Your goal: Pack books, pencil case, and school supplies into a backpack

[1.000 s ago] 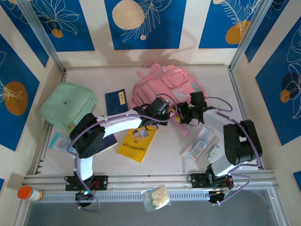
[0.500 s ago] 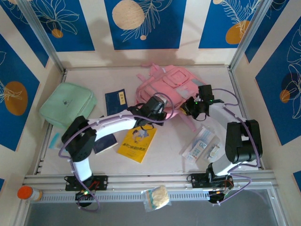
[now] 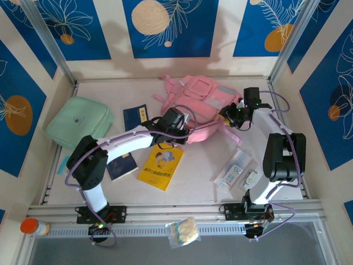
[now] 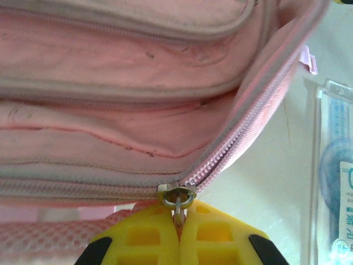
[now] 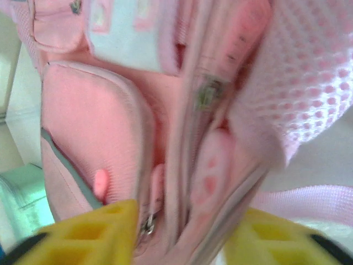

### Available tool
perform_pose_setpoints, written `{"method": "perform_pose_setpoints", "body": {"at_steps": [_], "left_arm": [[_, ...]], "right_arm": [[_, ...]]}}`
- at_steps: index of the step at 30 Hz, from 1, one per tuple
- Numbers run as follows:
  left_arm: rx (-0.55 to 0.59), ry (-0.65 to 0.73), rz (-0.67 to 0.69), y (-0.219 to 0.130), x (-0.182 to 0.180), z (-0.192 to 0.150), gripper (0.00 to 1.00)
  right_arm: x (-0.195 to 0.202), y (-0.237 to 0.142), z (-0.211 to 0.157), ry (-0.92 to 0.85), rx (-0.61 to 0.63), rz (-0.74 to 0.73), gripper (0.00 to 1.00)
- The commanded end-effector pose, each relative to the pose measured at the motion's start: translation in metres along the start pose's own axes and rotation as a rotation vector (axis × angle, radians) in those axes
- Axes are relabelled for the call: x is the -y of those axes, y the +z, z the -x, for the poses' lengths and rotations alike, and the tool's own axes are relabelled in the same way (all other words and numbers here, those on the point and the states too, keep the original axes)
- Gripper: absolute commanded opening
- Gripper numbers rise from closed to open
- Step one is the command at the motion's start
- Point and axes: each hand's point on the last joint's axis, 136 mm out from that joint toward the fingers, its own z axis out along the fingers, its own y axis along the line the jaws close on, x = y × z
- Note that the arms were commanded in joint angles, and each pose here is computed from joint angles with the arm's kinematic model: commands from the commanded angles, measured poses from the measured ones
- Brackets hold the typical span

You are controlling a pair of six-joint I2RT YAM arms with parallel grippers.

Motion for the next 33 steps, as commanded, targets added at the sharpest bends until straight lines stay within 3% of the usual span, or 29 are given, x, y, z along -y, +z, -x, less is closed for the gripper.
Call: {"method": "perform_pose_setpoints", "body": {"at_steps": [1, 6, 11, 18, 22, 28, 33], "left_arm": [[0.006, -0.036, -0.058, 0.002, 0.018, 0.009, 0.00], [0.017, -0.034, -0.058, 0.000, 0.018, 0.010, 0.00], [0.020, -0.026, -0.062, -0.002, 0.018, 0.010, 0.00], [0.035, -0.032, -0.073, -0.003, 0.021, 0.014, 0.00], [0.044, -0.033, -0.088, -0.003, 0.024, 0.017, 0.00], [0.047, -0.020, -0.081, -0.008, 0.024, 0.019, 0.00], [0.049, 0.014, 0.024, -0.022, 0.004, 0.014, 0.00]], "right_arm": [[-0.008, -0.021, -0.004, -0.018, 0.025, 0.031, 0.57], [0.002, -0.028, -0.046, 0.069, -0.056, 0.057, 0.79], [-0.011, -0.019, -0.089, 0.126, -0.121, 0.117, 0.91], [-0.028, 0.014, -0.104, 0.194, -0.107, 0.107, 0.91], [-0.037, 0.034, -0.100, 0.187, -0.090, 0.074, 0.79], [-0.040, 0.052, -0.099, 0.100, -0.093, 0.022, 0.49], [-0.023, 0.045, -0.096, -0.072, -0.101, -0.068, 0.09]]}}
